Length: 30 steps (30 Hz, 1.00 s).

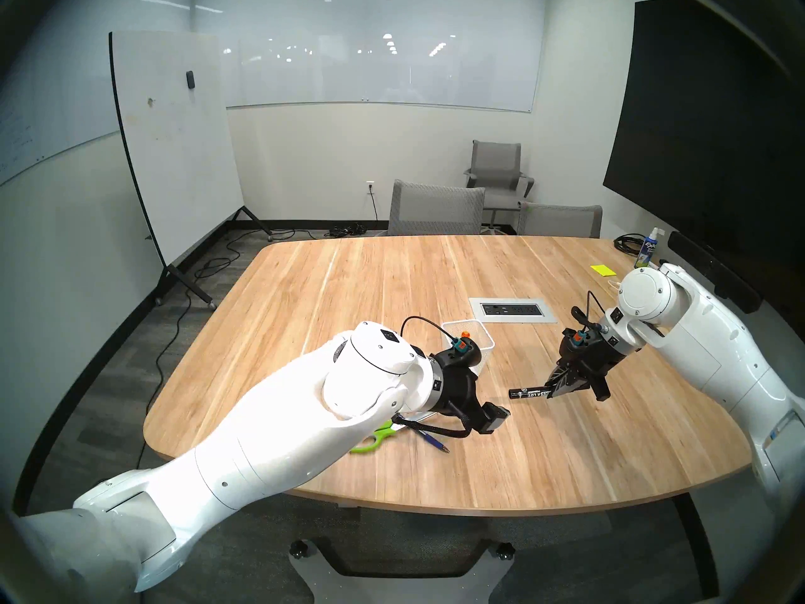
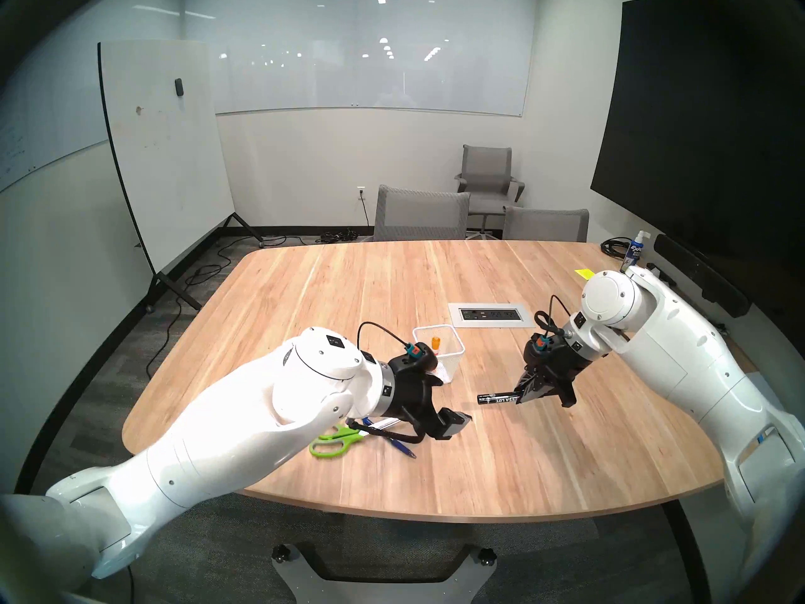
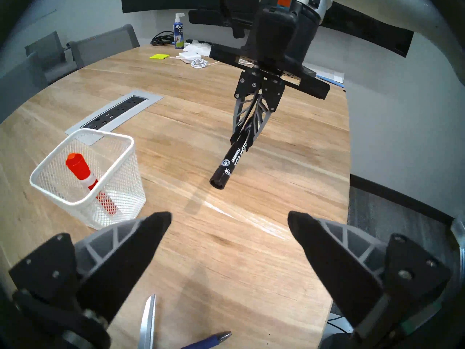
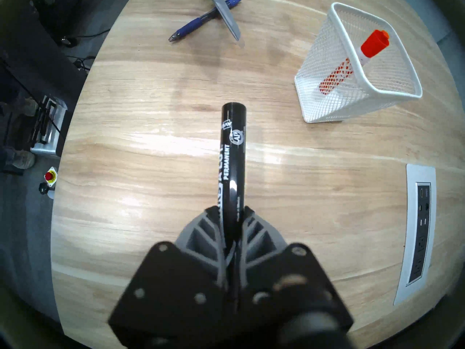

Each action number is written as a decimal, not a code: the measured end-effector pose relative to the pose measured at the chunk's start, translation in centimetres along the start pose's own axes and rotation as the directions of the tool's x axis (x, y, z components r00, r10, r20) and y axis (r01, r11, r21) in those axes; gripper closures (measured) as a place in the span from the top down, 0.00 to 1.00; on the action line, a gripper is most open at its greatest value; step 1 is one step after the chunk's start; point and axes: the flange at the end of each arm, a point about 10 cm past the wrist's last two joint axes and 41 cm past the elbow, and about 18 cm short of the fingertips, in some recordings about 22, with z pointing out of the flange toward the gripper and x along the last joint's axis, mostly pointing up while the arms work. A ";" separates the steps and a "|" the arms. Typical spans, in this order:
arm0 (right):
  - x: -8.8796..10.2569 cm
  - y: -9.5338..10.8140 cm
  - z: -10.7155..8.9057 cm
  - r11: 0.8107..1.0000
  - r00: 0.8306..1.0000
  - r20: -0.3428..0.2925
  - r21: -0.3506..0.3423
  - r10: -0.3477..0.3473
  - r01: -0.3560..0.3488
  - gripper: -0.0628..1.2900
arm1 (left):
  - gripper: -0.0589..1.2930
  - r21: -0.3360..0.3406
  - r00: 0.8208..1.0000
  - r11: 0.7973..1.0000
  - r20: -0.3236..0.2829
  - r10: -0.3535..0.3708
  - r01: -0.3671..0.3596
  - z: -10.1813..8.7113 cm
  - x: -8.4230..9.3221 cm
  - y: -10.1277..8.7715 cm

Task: Place the pen, the marker, and the scissors into the pen holder

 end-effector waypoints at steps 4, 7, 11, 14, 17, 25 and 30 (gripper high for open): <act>0.3 -0.6 -0.1 1.000 1.000 -0.005 0.014 -0.006 0.007 0.09 | 0.97 -0.008 1.000 1.000 0.007 0.010 -0.009 0.2 0.0 0.1; 0.4 -0.9 -0.2 1.000 1.000 -0.008 0.022 -0.009 0.009 0.09 | 0.97 -0.014 1.000 1.000 0.014 0.019 -0.019 0.3 -0.1 0.2; 0.6 -1.3 -0.3 0.999 1.000 -0.011 0.030 -0.012 0.012 0.09 | 0.97 -0.026 0.999 0.999 0.023 0.031 -0.030 0.5 -0.1 0.5; 0.8 -1.6 -0.3 0.999 1.000 -0.012 0.035 -0.013 0.013 0.09 | 0.97 -0.037 0.999 0.999 0.029 0.040 -0.038 0.7 -0.1 0.6; 0.9 -1.8 -0.2 0.999 1.000 -0.014 0.037 -0.013 0.013 0.09 | 0.97 -0.052 0.998 0.997 0.037 0.050 -0.048 1.0 0.0 0.9; 1.3 -2.0 -0.1 0.999 1.000 -0.018 0.033 -0.011 0.011 0.09 | 0.97 -0.086 0.995 0.994 0.071 0.066 -0.060 2.5 -0.1 1.0; 1.6 -2.1 -0.2 0.999 1.000 -0.022 0.033 -0.011 0.012 0.09 | 0.97 -0.102 0.994 0.992 0.081 0.078 -0.070 3.3 0.2 1.1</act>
